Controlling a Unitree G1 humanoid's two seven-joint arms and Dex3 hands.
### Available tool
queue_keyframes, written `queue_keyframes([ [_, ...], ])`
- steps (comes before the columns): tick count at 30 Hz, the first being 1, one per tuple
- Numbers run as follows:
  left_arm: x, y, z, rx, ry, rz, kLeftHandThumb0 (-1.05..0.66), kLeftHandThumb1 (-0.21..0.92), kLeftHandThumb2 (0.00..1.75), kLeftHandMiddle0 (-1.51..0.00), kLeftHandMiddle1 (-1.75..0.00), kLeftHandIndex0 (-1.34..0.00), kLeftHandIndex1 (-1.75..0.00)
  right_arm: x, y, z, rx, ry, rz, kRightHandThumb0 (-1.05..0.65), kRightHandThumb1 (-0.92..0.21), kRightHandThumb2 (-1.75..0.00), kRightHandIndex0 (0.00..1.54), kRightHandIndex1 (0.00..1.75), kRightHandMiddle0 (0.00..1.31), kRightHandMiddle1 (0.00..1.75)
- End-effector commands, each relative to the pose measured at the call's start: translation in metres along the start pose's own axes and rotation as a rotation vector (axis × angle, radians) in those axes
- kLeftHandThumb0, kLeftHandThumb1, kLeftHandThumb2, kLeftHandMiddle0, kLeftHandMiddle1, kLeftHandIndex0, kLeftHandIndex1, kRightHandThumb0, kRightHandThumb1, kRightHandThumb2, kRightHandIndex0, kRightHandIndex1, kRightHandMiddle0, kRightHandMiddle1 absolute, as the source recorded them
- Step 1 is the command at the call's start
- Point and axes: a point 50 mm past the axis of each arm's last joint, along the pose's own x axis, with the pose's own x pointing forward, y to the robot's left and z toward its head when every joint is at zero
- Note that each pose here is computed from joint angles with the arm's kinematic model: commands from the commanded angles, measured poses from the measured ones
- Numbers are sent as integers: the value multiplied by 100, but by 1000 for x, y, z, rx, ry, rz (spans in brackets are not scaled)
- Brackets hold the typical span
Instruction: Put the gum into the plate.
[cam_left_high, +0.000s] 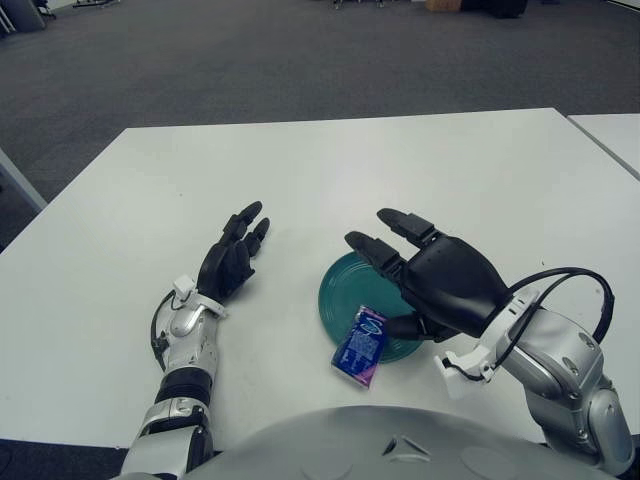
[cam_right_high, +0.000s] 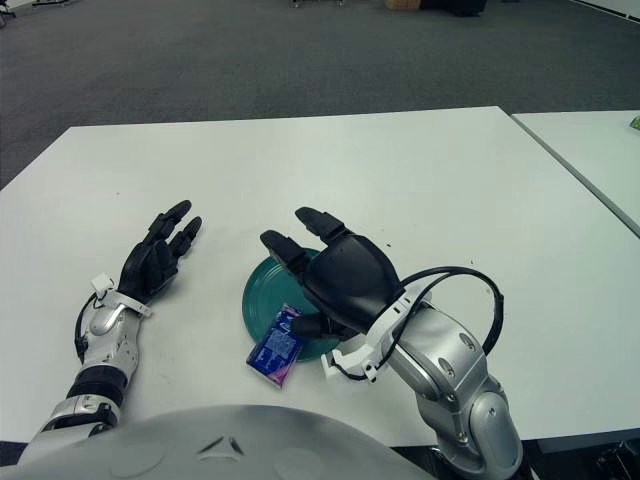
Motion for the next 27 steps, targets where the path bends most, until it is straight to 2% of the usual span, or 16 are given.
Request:
queue_keyframes([
  [1, -10, -16, -11, -46, 70, 13, -105, 92, 81, -22, -6, 0, -49, -1, -3, -10, 131, 93, -85, -105, -92, -94, 0, 0, 0, 0],
  [4, -13, -11, -12, -55, 98, 36, -105, 92, 82, -23, -7, 0, -52, -1, 0, -15, 294, 173, -144, -105, -92, -84, 0, 0, 0, 0],
  [7, -15, -10, -10, -56, 106, 46, -105, 92, 83, -24, -7, 0, -53, -2, 2, -17, 376, 215, -201, -105, -92, -78, 0, 0, 0, 0],
  [9, -17, -10, -8, -54, 106, 47, -105, 92, 83, -23, -7, 0, -52, -2, 11, -21, 440, 257, -268, -105, -92, -77, 0, 0, 0, 0],
  [17, -22, -12, -3, -51, 96, 37, -105, 92, 86, -23, -7, 0, -48, -4, 13, -24, 555, 343, -427, -105, -92, -82, 0, 0, 0, 0],
  [19, -22, -16, -2, -60, 93, 28, -105, 92, 87, -23, -7, 0, -49, -6, 13, -27, 627, 380, -465, -105, -92, -83, 0, 0, 1, 0],
  [27, -22, -20, 0, -95, 85, 12, -105, 92, 88, -26, -9, 0, -57, -10, 17, -32, 788, 450, -515, -105, -92, -86, 6, 3, 4, 3],
])
